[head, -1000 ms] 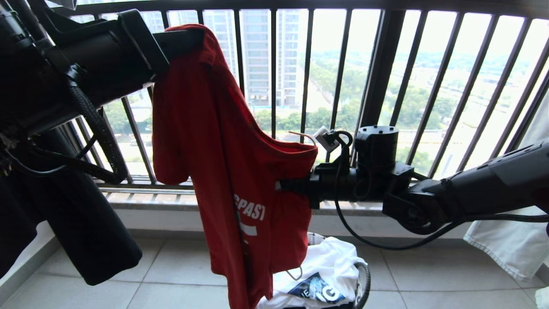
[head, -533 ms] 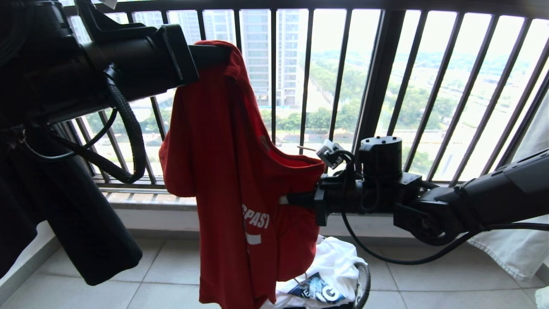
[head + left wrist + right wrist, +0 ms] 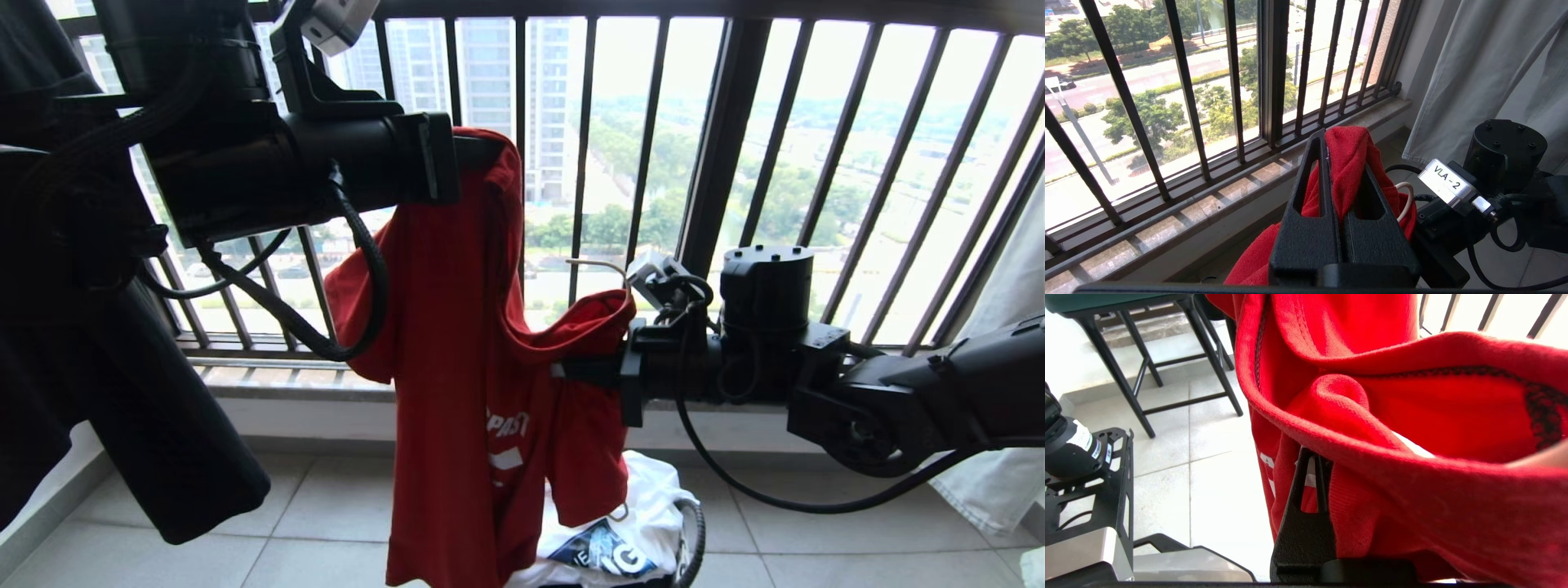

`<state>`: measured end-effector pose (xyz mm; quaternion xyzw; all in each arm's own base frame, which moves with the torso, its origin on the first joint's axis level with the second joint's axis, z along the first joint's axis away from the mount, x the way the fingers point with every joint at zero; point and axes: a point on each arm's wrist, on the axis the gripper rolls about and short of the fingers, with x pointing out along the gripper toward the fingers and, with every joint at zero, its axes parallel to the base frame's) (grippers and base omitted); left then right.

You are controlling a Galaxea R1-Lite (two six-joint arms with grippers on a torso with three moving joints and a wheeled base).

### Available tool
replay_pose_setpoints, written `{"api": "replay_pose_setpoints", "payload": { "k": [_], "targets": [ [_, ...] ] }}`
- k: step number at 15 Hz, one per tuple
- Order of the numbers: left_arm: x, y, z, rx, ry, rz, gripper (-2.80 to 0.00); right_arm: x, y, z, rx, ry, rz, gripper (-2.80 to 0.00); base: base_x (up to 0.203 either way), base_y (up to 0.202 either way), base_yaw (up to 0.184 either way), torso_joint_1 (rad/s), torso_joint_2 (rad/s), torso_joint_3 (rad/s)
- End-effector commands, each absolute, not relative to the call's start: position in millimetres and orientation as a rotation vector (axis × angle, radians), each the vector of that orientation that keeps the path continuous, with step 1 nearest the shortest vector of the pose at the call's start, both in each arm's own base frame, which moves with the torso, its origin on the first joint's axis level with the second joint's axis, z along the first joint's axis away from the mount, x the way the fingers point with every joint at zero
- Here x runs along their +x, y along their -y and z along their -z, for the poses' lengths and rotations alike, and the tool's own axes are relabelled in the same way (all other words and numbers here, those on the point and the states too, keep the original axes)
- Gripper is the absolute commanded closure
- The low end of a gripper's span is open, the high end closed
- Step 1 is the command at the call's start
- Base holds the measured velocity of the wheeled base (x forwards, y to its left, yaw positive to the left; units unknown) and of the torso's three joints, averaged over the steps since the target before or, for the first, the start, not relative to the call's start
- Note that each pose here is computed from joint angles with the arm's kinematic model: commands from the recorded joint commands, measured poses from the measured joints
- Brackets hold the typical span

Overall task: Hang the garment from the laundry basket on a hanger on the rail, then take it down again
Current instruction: Hang the clothes on the clothes rack

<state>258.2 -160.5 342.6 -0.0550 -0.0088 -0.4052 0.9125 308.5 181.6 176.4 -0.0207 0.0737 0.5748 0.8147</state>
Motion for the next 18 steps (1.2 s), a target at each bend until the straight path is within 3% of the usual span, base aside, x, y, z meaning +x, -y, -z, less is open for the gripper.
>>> {"api": "replay_pose_setpoints", "payload": {
  "k": [1,11,18],
  "targets": [
    [260,181,-332,-0.065,-0.026,0.826,0.0,305,-180,-185,-0.047,-0.13,-1.232,0.0,0.0,0.0,0.0,0.0,0.0,0.0],
    [241,187,-320,0.108,-0.072,0.688,0.0,301,-167,-207,-0.019,-0.082,-1.202,0.0,0.0,0.0,0.0,0.0,0.0,0.0],
    [230,174,-330,0.11,-0.035,0.618,0.0,301,-165,-210,-0.016,-0.078,-1.196,0.0,0.0,0.0,0.0,0.0,0.0,0.0]
  ]
}}
